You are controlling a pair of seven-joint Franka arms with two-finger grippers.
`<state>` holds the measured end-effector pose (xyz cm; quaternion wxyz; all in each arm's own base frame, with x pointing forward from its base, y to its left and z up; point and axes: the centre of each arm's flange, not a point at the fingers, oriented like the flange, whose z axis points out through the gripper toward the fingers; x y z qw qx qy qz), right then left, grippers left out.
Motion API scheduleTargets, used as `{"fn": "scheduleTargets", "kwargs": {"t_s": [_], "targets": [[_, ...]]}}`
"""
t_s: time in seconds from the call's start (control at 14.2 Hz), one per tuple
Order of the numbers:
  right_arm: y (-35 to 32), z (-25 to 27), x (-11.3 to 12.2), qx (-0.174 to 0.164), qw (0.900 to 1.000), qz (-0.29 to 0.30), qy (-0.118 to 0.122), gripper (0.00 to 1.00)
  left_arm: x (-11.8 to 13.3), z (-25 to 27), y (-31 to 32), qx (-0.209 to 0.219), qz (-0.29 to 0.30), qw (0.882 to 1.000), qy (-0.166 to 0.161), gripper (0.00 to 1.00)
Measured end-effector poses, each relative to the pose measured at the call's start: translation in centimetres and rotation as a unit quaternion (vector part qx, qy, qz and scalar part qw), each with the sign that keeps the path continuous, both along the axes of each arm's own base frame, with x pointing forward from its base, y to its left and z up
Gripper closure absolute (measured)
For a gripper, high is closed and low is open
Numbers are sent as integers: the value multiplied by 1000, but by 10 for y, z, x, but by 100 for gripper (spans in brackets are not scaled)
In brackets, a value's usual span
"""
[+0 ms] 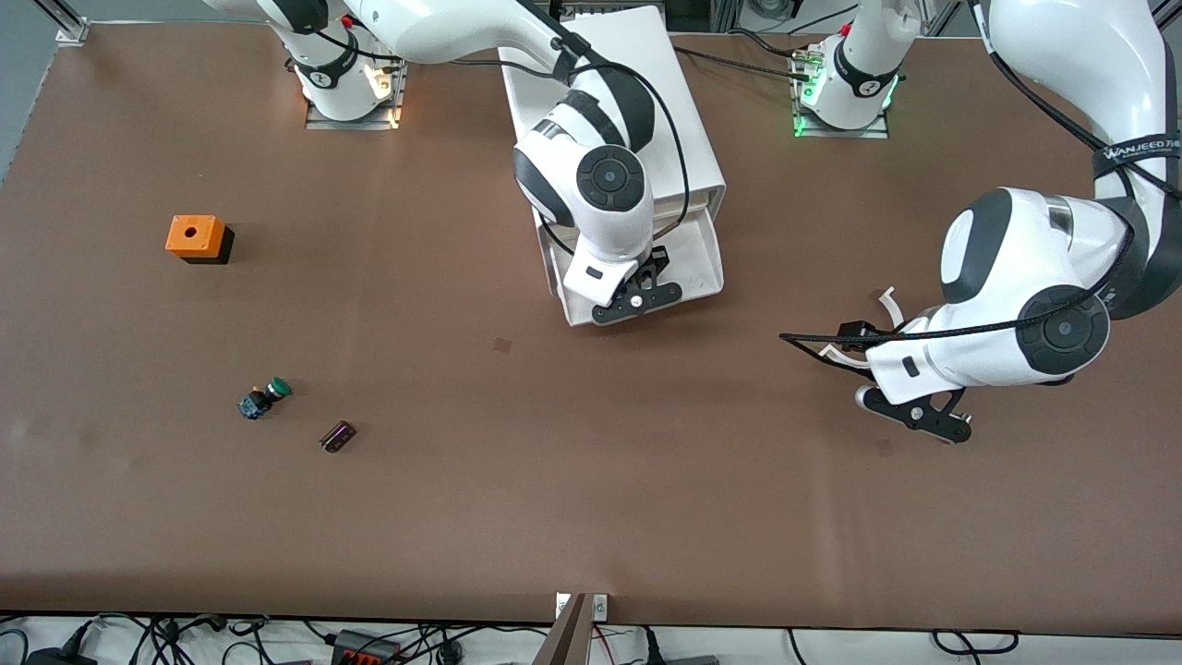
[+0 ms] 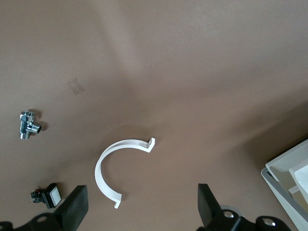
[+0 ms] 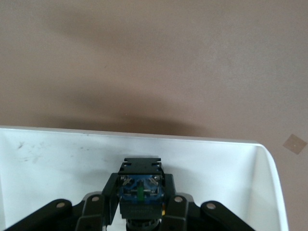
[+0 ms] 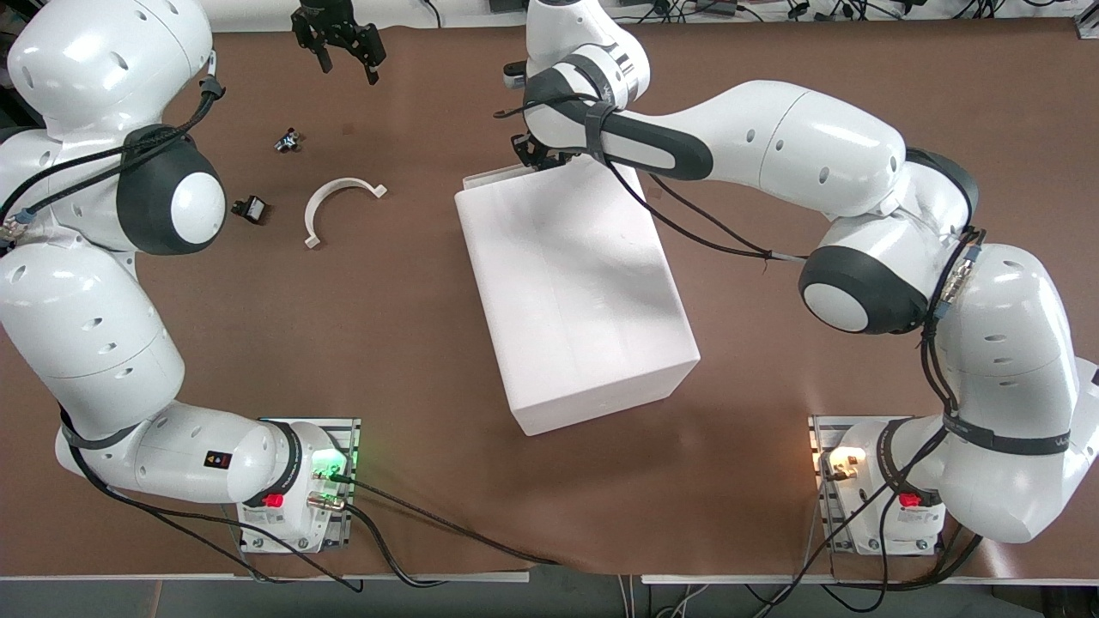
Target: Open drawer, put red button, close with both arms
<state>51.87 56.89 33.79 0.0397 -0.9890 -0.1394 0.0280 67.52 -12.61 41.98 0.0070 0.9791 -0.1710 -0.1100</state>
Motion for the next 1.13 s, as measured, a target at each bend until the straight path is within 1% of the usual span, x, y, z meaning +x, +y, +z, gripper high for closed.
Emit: {"fn": "scheduleTargets", "kwargs": {"t_s": [0.14, 0.21, 0.35, 0.49, 0.56, 0.64, 0.78, 0.92, 0.99, 1.13], "targets": [[1, 0, 1, 3, 1000, -2, -3, 59, 0, 0, 0, 0, 0, 1000, 0, 0], [1, 0, 1, 4, 1000, -2, -4, 52, 0, 0, 0, 0, 0, 1000, 0, 0], [2, 4, 3, 9, 1000, -5, -10, 35, 0, 0, 0, 0, 0, 1000, 0, 0], [-2, 12, 10, 15, 999, -23, -19, 15, 0, 0, -1, 0, 1, 1000, 0, 0], [-8, 23, 19, 19, 999, -34, -27, 4, 0, 0, -1, 0, 1, 1000, 0, 0], [-20, 38, 32, 25, 998, -47, -36, 0, 0, 0, -1, 1, 6, 1000, -1, 0], [-65, 71, 68, 28, 995, -84, -54, 0, 1, 1, -4, -2, 45, 999, -6, 0], [-129, 90, 110, 15, 991, -121, -61, 0, 6, 5, -14, -13, 89, 996, -29, 0], [-163, 92, 129, 4, 990, -125, -59, 0, 7, 5, -21, -15, 110, 993, -37, 0], [-229, 89, 162, -19, 993, -98, -56, 0, 9, 3, -42, -26, 145, 988, -55, 0]]}}
